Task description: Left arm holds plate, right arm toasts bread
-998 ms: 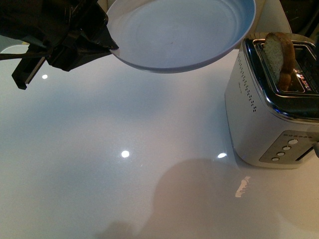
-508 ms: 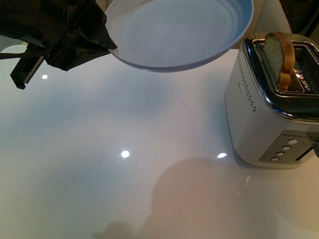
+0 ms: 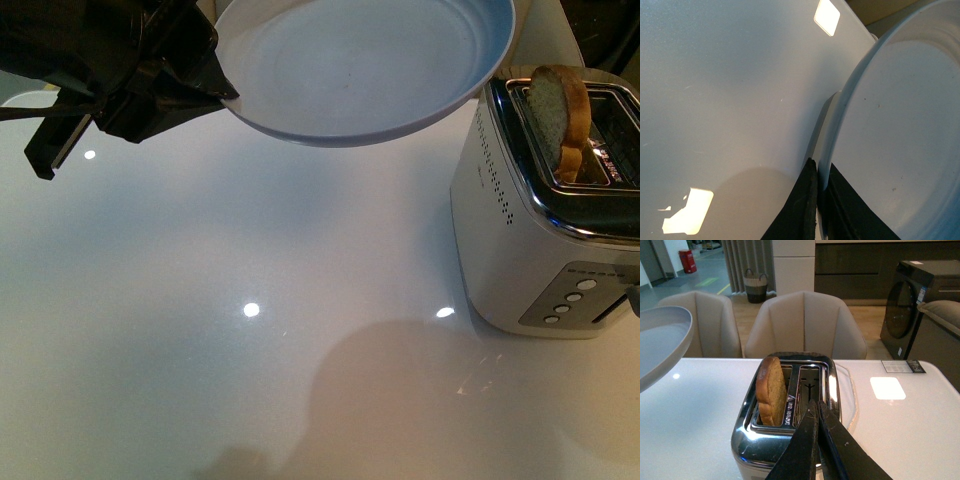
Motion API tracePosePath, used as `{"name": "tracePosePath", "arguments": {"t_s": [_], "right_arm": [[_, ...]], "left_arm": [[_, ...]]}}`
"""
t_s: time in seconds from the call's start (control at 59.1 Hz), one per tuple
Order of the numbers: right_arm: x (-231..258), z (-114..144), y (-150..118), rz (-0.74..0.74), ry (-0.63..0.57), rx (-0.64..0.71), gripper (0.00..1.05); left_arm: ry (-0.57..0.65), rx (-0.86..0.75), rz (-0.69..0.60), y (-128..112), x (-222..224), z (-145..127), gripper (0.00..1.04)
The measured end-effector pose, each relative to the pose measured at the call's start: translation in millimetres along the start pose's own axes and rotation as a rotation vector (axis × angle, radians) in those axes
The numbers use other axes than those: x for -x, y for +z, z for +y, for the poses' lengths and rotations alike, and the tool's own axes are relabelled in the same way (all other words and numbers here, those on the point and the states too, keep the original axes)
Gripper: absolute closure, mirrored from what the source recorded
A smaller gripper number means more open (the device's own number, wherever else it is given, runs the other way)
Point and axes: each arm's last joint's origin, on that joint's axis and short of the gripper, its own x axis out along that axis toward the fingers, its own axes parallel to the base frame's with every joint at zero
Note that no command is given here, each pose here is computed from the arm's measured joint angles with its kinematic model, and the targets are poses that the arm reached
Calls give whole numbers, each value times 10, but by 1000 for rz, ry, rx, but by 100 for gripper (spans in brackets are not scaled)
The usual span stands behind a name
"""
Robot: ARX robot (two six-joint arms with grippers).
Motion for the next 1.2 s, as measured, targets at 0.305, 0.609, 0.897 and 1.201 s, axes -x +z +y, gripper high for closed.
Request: {"name": "tracePosePath", "arguments": {"t_s": [0.305,0.609,0.897,1.201], "right_arm": [[123,0,-16,-27,0,-1,103],[197,0,-15,-28,0,-1,103],[244,1,-19,-28,0,-1,103],[358,0,-49,-22,-1,-1,103]], "left_arm": [[0,0,-1,0,1,-1,102],[0,0,-1,0,1,-1,102],[0,0,-1,0,1,-1,102],[-2,0,-1,1,5,-4,102]]}}
